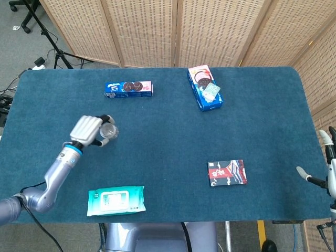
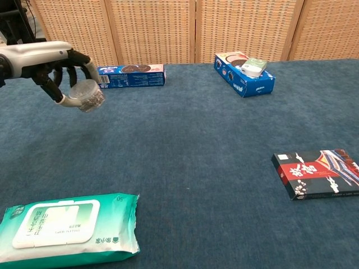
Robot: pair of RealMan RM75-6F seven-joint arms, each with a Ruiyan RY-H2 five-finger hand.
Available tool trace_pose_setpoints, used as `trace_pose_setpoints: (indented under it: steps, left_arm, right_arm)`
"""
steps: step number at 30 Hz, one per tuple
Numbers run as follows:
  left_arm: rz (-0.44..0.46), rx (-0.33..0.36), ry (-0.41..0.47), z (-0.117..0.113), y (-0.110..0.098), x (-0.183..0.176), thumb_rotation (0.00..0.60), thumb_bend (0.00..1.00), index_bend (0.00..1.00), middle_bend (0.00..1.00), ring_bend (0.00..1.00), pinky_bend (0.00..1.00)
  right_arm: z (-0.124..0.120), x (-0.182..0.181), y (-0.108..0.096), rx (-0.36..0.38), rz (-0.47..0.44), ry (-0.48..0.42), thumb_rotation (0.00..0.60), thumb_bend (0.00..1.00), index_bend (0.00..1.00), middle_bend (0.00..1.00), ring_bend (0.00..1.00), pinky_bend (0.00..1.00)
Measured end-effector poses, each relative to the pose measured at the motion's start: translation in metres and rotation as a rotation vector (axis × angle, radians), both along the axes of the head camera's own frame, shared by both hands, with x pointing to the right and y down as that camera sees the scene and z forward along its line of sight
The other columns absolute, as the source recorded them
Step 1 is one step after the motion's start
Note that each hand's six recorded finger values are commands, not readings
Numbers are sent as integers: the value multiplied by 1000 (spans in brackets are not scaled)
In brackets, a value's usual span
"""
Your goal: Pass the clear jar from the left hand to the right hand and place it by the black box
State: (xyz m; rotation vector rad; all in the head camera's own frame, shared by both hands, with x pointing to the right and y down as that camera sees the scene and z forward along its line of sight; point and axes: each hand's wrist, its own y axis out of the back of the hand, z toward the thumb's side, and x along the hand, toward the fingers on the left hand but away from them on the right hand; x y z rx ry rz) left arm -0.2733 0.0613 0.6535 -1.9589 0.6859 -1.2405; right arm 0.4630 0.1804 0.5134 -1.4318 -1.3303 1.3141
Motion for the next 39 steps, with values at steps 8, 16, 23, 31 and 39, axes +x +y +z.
trace_pose_setpoints:
  steps: [8, 16, 23, 31, 39]
  left_arm:
    - [345, -14, 120, -17, 72, 66, 600, 323, 548, 482, 477, 622]
    - [473, -43, 176, -3, 111, 115, 600, 318, 548, 482, 477, 622]
    - [518, 13, 232, 5, 122, 165, 600, 313, 548, 482, 476, 622]
    - [518, 80, 215, 13, 114, 204, 600, 254, 434, 320, 326, 556]
    - [485, 110, 185, 11, 109, 206, 600, 92, 0, 0, 0, 95]
  right_arm:
    - [0, 0, 0, -4, -6, -4, 600, 0, 0, 0, 0, 0]
    - [0, 2, -1, -3, 1, -4, 600, 0, 0, 0, 0, 0]
    - [2, 3, -2, -8, 2, -5, 600, 0, 0, 0, 0, 0]
    - [0, 6, -3, -4, 10, -10, 600, 0, 0, 0, 0, 0]
    - [-2, 7, -2, 1, 10, -9, 600, 0, 0, 0, 0, 0]
